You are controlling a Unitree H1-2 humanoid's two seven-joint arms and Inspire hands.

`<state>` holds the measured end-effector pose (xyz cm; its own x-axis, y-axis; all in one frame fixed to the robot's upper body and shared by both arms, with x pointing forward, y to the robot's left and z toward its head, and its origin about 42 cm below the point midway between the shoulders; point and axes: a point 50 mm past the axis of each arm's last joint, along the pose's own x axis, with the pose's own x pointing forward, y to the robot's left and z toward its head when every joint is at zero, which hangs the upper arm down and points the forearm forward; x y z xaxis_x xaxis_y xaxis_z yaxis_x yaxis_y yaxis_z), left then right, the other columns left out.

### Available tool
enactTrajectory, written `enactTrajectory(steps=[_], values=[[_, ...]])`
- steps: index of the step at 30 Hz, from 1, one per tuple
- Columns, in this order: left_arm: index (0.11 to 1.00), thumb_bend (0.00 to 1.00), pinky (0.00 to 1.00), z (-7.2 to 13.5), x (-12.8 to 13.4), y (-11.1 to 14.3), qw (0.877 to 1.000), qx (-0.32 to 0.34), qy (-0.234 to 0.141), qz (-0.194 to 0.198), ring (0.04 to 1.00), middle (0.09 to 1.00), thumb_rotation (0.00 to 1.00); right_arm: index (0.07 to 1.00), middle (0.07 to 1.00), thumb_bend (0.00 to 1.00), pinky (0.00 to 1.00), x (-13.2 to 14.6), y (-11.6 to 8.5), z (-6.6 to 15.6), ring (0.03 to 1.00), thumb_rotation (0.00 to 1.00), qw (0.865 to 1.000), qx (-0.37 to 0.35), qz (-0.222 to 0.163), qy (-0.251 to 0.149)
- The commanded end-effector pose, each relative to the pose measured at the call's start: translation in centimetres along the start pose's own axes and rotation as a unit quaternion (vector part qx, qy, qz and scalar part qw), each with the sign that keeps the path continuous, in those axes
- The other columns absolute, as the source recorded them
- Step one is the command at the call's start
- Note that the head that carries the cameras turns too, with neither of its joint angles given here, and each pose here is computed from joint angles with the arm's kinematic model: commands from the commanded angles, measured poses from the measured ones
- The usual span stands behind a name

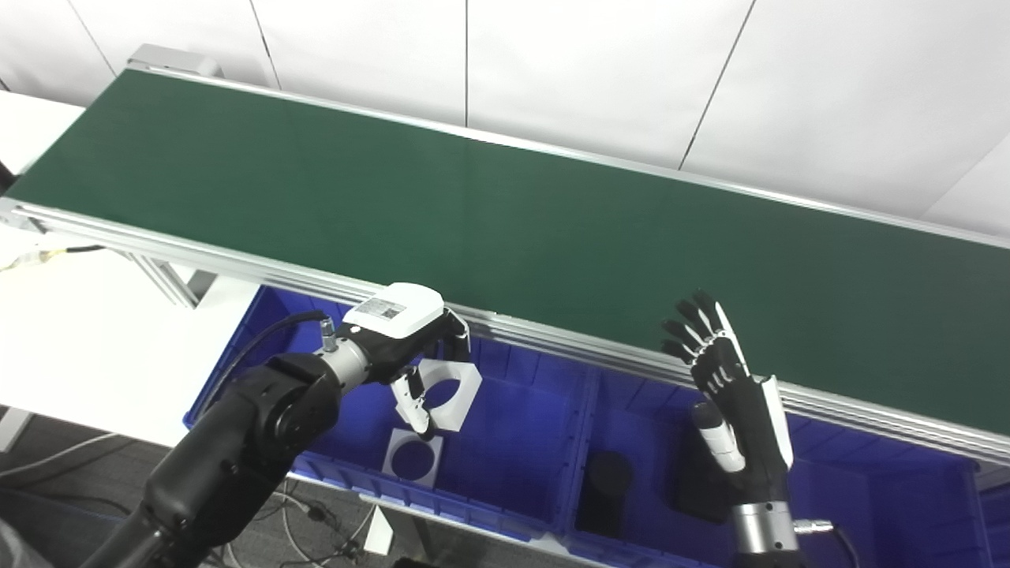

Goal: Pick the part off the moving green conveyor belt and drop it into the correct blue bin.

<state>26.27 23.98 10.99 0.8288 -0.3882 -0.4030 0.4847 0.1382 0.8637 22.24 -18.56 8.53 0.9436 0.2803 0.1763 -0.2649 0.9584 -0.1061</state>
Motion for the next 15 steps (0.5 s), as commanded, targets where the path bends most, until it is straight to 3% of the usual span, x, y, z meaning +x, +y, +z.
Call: enactTrajectory(steps=[1, 9, 15], values=[[0.495, 0.52, 0.42, 0.4, 0.8, 0.2, 1.000, 0.007, -0.007, 0.027, 0.514, 0.593, 0.05, 0.961, 0.915, 0.83, 0.79, 0.6, 0.0, 1.2, 0.856, 0.86, 1.000, -0.002, -0.003, -0.025], [0.495, 0.52, 0.41, 0.2, 2.3, -2.6, 1.000, 0.000, 0.009, 0.020, 0.497, 0.580, 0.05, 0.961, 0.916, 0.85, 0.79, 0.6, 0.2, 1.4, 0.854, 0.87, 1.000, -0.002, -0.005, -0.023], [0.495, 0.52, 0.43, 0.4, 2.2, -2.5, 1.000, -0.005, 0.008, 0.023, 0.512, 0.587, 0.05, 0.961, 0.915, 0.84, 0.79, 0.6, 0.3, 1.3, 0.851, 0.86, 1.000, -0.001, -0.005, -0.024]])
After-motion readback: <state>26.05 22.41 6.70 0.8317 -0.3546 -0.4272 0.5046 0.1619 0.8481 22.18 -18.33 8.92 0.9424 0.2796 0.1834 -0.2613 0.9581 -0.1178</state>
